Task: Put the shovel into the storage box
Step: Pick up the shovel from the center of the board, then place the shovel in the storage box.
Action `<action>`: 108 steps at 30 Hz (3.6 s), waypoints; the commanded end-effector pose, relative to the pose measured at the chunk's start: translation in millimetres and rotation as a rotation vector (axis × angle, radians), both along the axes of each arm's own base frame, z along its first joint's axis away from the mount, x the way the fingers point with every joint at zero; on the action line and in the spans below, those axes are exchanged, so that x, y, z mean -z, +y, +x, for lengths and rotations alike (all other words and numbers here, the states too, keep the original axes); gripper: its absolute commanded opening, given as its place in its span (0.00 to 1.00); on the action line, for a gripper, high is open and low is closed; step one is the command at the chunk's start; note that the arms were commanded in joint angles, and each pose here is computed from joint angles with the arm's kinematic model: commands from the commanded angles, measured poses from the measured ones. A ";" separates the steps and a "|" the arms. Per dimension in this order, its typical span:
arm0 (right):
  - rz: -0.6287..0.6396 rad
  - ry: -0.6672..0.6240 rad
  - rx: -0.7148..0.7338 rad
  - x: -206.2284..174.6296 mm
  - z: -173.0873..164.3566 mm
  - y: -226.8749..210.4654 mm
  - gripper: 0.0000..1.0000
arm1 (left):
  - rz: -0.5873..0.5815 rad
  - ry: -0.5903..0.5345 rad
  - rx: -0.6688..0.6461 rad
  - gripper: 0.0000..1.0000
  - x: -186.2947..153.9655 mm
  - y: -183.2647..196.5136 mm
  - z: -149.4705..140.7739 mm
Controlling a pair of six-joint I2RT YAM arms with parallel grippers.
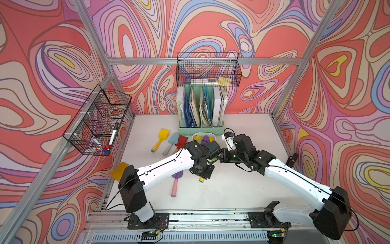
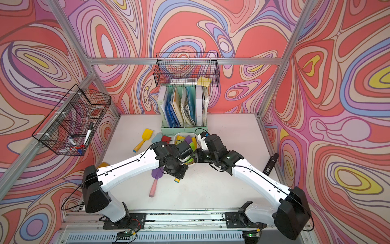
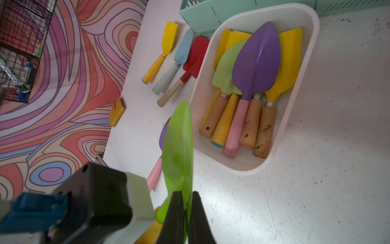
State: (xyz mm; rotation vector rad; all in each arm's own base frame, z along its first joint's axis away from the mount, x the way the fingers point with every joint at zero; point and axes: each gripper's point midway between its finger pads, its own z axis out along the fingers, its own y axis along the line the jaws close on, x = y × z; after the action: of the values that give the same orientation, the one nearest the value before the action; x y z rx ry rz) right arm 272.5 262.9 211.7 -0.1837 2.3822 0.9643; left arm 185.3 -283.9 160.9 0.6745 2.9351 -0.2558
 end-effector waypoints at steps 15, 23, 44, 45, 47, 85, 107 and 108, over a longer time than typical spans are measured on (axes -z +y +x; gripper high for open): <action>-0.062 -0.057 0.000 -0.3 15.4 2.9 0.00 | -0.119 -0.084 0.045 0.99 -36.1 -6.3 2.4; -0.153 -0.081 -0.068 0.3 36.3 8.6 0.00 | -0.180 -0.182 0.042 0.99 -54.1 2.2 19.0; -0.150 -0.014 -0.241 36.0 144.4 11.6 0.00 | -0.640 -0.417 -0.194 0.99 -116.6 66.2 96.9; -0.152 -0.006 -0.245 41.4 147.0 13.1 0.00 | -0.647 -0.415 -0.200 0.99 -115.9 67.9 99.3; -0.155 0.000 -0.251 49.1 152.3 15.8 0.00 | -0.659 -0.417 -0.211 0.99 -114.9 70.6 104.2; -0.165 0.121 -0.282 130.6 171.9 29.7 0.05 | -0.701 -0.280 -0.212 0.99 -89.6 66.1 115.4; -0.219 0.132 -0.253 136.0 166.9 18.0 0.26 | -0.604 -0.206 -0.297 0.99 -68.7 79.0 109.9; -0.221 0.126 -0.252 132.4 166.4 17.3 0.26 | -0.566 -0.190 -0.328 0.99 -61.4 85.0 108.5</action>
State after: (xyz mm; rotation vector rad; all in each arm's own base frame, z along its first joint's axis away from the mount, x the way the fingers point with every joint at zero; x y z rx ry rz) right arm 439.6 287.1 69.2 -0.5309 2.6400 0.8809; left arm 296.1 -213.3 238.1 0.2146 2.4409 -0.9733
